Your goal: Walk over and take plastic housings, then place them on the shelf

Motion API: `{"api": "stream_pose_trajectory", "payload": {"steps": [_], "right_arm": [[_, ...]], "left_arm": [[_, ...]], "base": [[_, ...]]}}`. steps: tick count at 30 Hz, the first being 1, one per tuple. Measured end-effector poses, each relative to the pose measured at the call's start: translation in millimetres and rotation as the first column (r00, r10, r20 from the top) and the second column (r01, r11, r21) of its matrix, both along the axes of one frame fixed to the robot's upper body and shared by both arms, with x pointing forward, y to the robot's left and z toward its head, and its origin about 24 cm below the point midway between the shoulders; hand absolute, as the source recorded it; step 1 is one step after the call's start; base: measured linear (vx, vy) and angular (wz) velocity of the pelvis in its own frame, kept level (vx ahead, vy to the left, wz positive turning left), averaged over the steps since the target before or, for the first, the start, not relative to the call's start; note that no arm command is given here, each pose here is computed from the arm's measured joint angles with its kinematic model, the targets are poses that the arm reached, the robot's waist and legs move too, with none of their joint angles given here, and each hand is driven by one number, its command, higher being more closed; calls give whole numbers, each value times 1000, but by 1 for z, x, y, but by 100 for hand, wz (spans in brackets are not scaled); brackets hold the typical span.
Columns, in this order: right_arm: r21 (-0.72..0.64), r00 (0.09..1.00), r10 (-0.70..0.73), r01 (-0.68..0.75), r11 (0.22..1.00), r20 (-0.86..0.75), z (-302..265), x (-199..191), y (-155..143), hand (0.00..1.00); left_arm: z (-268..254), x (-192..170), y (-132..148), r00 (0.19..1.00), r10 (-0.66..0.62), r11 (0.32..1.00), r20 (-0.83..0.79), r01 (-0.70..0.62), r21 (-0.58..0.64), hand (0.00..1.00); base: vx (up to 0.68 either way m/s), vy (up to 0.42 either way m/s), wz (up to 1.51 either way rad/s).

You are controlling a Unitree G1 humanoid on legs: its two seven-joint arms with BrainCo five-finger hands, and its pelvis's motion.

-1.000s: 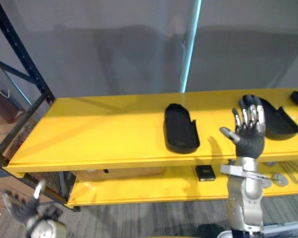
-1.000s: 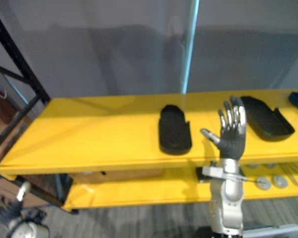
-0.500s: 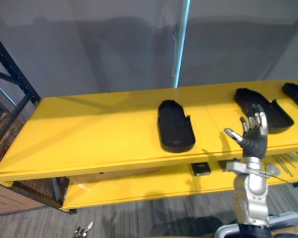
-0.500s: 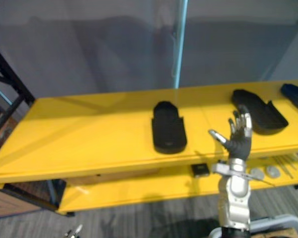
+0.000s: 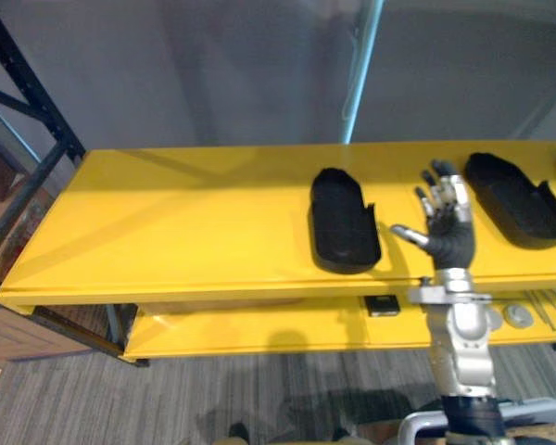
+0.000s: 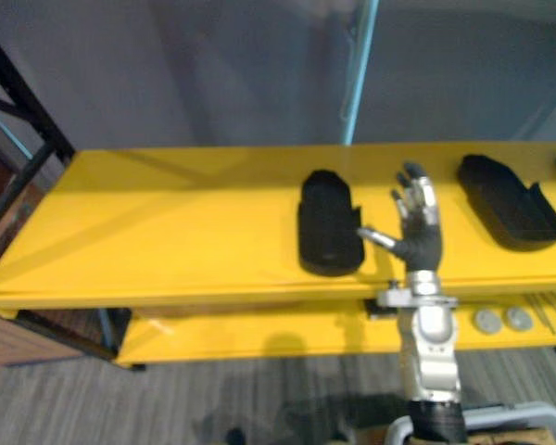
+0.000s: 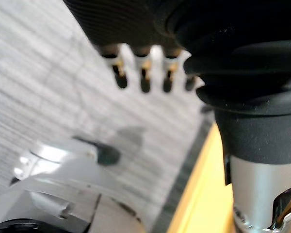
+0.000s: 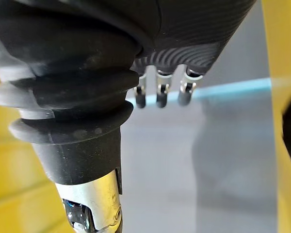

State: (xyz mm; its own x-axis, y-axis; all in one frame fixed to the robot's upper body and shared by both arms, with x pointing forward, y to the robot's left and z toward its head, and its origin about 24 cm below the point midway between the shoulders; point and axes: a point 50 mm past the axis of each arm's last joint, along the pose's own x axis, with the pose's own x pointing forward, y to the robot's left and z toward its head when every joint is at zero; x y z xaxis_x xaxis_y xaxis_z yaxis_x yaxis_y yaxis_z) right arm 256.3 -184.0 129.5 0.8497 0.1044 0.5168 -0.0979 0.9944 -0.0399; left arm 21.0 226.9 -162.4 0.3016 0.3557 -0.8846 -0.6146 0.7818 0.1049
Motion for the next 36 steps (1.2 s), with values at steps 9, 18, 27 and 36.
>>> {"api": "stream_pose_trajectory", "payload": {"steps": [9,18,27,36], "right_arm": [[-194,989,127,-111,975,70,10,-31,29,0],[-237,911,413,-405,883,-17,-11,-48,76,0],[-530,983,184,-170,831,-26,-29,-47,82,0],[-653,999,-23,35,756,27,-27,-38,43,0]], "left_arm": [[2,31,-7,983,-176,984,56,175,16,0],[3,38,-4,955,-294,955,29,292,44,0],[1,32,-3,948,-318,948,-20,318,27,0],[2,45,-4,909,-416,908,-18,416,47,0]], "base": [[12,-4,-6],[-26,-15,-5],[3,1,6],[15,-1,-2]]}}
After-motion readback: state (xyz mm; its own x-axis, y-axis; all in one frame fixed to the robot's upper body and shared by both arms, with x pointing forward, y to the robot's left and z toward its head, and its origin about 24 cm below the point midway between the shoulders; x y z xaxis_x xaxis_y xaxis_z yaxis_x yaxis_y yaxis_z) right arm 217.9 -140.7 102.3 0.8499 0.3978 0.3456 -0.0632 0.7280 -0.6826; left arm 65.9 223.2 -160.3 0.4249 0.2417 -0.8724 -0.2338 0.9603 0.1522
